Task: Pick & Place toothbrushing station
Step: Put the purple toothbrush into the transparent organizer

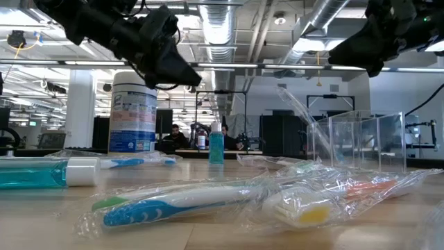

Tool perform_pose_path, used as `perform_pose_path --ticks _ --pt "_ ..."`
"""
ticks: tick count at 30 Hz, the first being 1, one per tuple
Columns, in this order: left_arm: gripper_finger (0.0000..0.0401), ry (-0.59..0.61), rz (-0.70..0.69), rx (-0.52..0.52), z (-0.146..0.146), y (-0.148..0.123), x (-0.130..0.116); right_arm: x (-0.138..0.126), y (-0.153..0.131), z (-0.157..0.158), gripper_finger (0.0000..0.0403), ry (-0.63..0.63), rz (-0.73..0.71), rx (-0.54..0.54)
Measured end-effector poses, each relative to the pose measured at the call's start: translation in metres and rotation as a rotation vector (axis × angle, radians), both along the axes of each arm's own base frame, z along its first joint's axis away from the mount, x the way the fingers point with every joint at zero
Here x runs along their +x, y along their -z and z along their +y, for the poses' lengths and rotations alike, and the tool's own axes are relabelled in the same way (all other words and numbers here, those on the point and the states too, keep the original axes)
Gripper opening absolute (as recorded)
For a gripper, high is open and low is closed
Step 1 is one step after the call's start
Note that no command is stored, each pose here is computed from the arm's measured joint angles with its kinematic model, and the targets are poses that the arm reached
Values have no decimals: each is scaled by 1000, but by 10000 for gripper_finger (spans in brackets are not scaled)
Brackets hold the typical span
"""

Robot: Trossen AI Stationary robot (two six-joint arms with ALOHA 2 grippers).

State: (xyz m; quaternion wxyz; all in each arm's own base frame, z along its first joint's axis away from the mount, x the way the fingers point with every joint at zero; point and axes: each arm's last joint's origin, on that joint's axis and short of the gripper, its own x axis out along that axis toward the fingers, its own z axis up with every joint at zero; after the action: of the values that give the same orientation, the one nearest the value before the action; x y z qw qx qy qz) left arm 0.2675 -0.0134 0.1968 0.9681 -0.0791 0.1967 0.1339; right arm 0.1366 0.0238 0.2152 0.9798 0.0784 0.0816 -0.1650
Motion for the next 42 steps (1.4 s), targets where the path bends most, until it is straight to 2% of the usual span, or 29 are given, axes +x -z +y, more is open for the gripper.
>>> perform_pose_path --ticks 8,17,29,37,42 --pt "58 2 153 -78 -12 15 -9 0 -2 1 118 -6 -24 7" --pt "58 -80 347 -181 -17 29 -27 0 -2 1 118 -6 -23 10" --pt "58 -244 396 -324 -12 13 -57 0 -2 1 118 -7 -22 7" --pt "59 -260 459 -360 -13 22 -56 1 -4 1 118 -7 -44 13" --pt "76 -320 479 -367 -12 24 -60 1 -4 1 118 -7 -43 13"
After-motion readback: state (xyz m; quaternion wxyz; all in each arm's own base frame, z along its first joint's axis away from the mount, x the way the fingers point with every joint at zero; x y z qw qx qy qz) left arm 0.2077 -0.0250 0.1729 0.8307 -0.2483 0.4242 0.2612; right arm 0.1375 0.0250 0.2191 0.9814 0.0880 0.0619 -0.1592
